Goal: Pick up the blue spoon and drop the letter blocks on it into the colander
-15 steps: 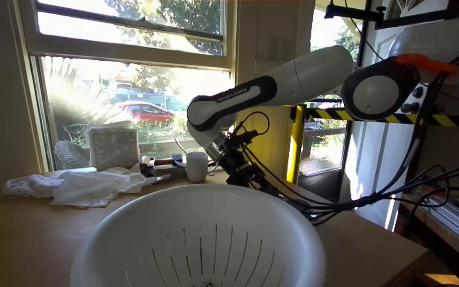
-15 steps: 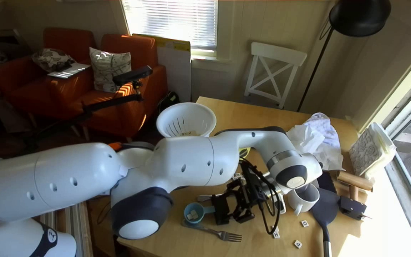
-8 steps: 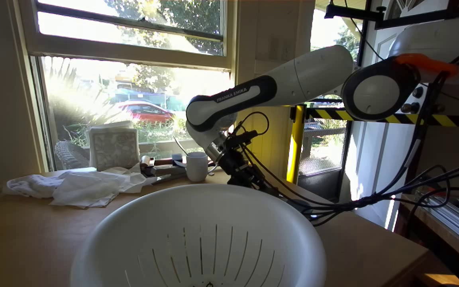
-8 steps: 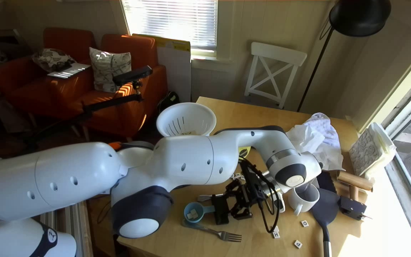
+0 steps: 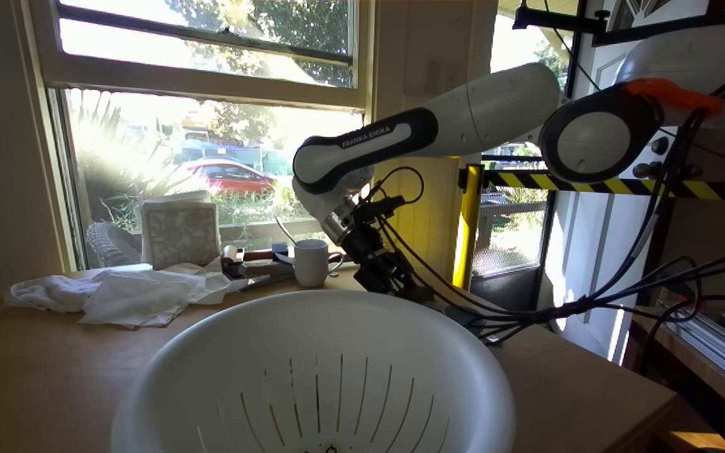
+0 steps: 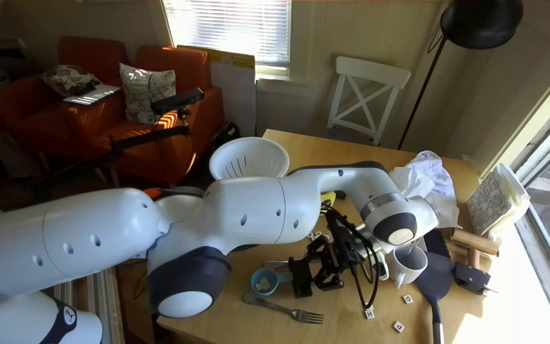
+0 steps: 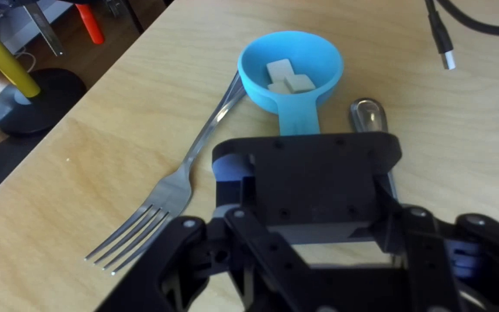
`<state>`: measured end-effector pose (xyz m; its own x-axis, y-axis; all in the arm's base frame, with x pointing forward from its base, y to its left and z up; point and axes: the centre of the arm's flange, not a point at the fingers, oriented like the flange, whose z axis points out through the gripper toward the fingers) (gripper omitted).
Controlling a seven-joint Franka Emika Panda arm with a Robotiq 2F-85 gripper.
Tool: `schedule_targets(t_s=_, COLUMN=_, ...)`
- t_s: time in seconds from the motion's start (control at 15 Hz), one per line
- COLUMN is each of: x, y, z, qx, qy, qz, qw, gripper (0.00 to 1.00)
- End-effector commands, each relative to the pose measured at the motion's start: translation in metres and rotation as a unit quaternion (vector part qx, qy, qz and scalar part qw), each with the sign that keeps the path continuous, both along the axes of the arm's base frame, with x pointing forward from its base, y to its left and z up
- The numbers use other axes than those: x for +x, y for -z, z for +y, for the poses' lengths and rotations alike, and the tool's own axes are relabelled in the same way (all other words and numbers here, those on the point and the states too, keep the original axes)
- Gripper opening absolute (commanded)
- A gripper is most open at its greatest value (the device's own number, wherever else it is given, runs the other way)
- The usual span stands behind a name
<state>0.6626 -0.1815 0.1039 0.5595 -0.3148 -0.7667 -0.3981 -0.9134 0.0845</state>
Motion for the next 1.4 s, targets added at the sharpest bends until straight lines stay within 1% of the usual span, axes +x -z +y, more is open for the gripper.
schedule_targets(t_s=0.0, x=0.019, y=-0.062, z=-0.01, qx=-0.006, qy=0.019, qz=-0.037, qw=0.9991, gripper=0.35)
schedule_targets(t_s=0.13, x=0.015, y=-0.101, z=-0.008, qx=-0.005, qy=0.026, qz=-0.066, qw=0.9975, gripper=0.35)
schedule_targets(t_s=0.33, x=0.009, y=-0.154, z=0.002, qx=0.006, qy=0.021, qz=-0.095, qw=0.9953, gripper=0.35)
schedule_targets(t_s=0.47, x=0.007, y=-0.185, z=0.016, qx=0.008, qy=0.005, qz=-0.098, qw=0.9951, gripper=0.35)
schedule_targets(t_s=0.67, x=0.004, y=-0.222, z=0.046, qx=0.01, qy=-0.037, qz=-0.079, qw=0.9961, gripper=0.35)
schedule_targets(t_s=0.87, x=0.0, y=-0.247, z=0.094, qx=0.015, qy=-0.078, qz=-0.062, qw=0.9949, gripper=0.35)
schedule_targets(t_s=0.93, x=0.001, y=-0.251, z=0.115, qx=0.016, qy=-0.087, qz=-0.068, qw=0.9938, gripper=0.35)
schedule_targets(t_s=1.13, x=0.01, y=-0.25, z=0.176, qx=0.014, qy=-0.129, qz=-0.067, qw=0.9893, gripper=0.35)
schedule_targets(t_s=1.33, x=0.016, y=-0.248, z=0.235, qx=0.016, qy=-0.177, qz=-0.072, qw=0.9815, gripper=0.35)
